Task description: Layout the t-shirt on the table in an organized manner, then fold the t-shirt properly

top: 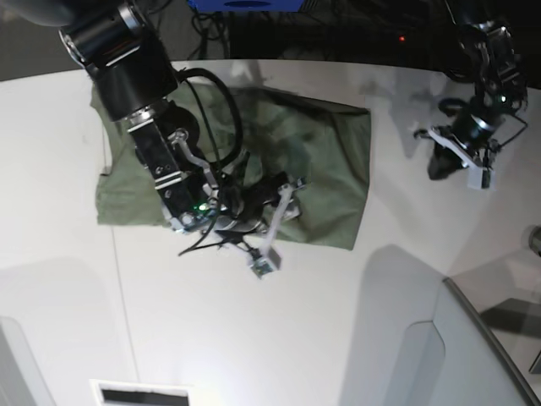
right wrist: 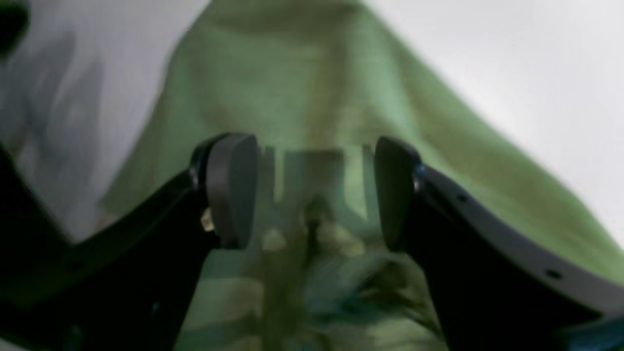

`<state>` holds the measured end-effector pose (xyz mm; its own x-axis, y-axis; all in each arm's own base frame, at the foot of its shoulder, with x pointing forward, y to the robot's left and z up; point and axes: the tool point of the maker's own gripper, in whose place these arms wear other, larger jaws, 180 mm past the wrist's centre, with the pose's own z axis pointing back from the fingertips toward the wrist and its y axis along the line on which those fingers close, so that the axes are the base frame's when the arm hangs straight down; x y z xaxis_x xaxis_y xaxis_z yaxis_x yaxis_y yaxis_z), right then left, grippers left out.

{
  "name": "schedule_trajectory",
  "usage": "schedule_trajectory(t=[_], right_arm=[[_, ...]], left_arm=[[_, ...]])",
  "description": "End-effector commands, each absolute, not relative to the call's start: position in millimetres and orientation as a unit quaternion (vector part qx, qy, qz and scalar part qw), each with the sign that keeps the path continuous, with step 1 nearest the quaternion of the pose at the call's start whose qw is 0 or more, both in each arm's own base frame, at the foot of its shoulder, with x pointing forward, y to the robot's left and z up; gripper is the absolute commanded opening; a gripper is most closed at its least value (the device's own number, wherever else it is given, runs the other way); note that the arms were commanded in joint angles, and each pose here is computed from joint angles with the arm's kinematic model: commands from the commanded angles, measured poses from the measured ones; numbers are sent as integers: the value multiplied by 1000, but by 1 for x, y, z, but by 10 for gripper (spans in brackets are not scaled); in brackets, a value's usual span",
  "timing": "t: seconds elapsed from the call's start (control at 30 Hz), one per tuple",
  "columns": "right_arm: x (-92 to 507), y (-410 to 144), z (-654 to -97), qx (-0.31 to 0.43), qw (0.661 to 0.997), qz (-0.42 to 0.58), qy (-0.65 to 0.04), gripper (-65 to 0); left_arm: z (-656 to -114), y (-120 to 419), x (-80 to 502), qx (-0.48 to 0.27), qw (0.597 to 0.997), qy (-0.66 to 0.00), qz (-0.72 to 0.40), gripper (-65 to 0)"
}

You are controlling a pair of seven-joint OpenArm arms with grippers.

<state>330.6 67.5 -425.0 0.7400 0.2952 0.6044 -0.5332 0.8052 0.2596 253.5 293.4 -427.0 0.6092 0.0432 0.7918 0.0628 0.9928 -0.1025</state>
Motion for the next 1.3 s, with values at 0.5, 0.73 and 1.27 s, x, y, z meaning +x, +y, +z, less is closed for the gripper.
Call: schedule_trajectory(t=[0.5,0.73,1.27], right_arm=[[371,4,-422,187,924,140,-302,-300],[367,6,-438,188,932,140,-277,-300],[360,9,-454,193,936,129,-264,-302]], left_arm=[[-408,335,237,-18,889,-458,8,-650],[-399,347,235,-4,884,-467,19,-650],[-403,347,233,-6,887,-461,22,-650]])
